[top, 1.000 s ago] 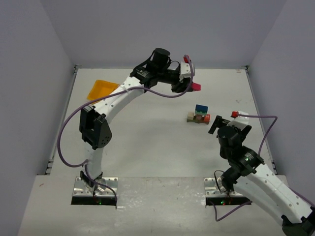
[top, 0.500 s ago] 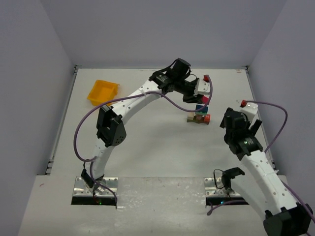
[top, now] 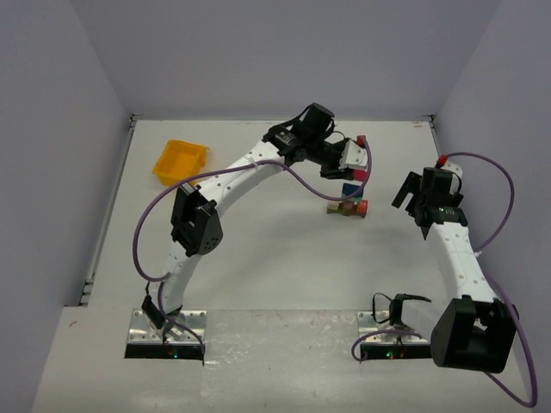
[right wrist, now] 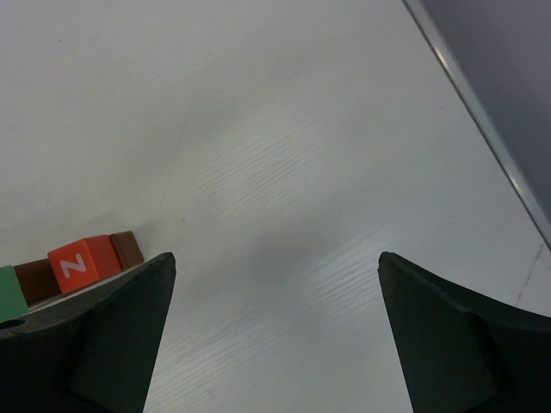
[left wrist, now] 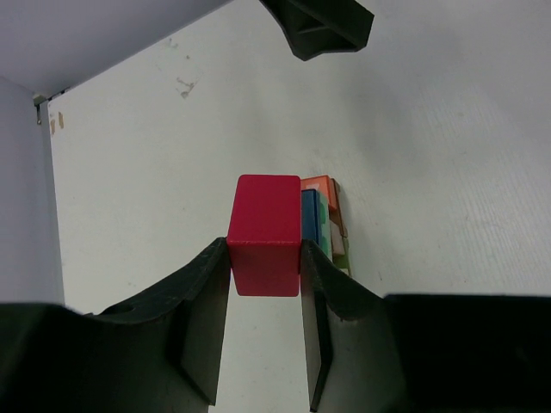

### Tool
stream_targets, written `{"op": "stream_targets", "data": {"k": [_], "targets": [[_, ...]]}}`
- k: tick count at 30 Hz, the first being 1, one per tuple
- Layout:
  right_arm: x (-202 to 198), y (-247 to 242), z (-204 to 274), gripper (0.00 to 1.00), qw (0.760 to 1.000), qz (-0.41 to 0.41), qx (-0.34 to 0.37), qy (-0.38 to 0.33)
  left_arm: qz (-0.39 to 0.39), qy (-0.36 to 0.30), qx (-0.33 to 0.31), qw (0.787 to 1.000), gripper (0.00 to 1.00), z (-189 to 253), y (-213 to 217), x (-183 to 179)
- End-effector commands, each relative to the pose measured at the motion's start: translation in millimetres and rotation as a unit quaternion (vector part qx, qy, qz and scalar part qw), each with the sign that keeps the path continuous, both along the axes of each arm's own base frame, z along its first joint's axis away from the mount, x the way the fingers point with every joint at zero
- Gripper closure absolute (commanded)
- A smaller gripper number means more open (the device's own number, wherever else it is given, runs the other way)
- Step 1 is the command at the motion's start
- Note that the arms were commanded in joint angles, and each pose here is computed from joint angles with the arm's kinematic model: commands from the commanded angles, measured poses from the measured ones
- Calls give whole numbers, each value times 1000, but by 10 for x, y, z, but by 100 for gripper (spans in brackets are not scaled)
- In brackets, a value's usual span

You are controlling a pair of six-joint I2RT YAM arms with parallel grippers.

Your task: Build the wood block tower

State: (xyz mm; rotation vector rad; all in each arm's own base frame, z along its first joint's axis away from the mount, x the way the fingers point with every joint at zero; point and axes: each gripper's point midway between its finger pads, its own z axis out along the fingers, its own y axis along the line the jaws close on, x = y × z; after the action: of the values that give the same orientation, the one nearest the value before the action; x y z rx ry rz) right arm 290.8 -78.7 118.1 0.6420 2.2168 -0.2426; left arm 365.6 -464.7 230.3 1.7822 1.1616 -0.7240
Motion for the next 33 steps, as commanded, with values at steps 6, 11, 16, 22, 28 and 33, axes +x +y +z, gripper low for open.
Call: {"op": "stream_targets", "data": {"k": [6,11,16,22,28,33], "targets": [[84,-10,219,1,999,6,-4,-47,-27,-44,-20,998,100,-30,-246,12],[35,-12,223,1,999,2,-7,-52,-23,-35,-16,999,100,-123,-264,15],[11,-25,194,1,999,-3,-7,-43,-15,-29,-5,999,100,-221,-257,14],[-21,-60,229,1,999,-12,-13,-35,6,-25,15,1000,100,-334,-207,33],[-36,-51,236,1,999,-12,-11,-39,11,-21,21,1000,100,-366,-212,8],[-41,-45,196,1,999,-13,-7,-32,16,-24,25,999,100,-399,-203,19]]}}
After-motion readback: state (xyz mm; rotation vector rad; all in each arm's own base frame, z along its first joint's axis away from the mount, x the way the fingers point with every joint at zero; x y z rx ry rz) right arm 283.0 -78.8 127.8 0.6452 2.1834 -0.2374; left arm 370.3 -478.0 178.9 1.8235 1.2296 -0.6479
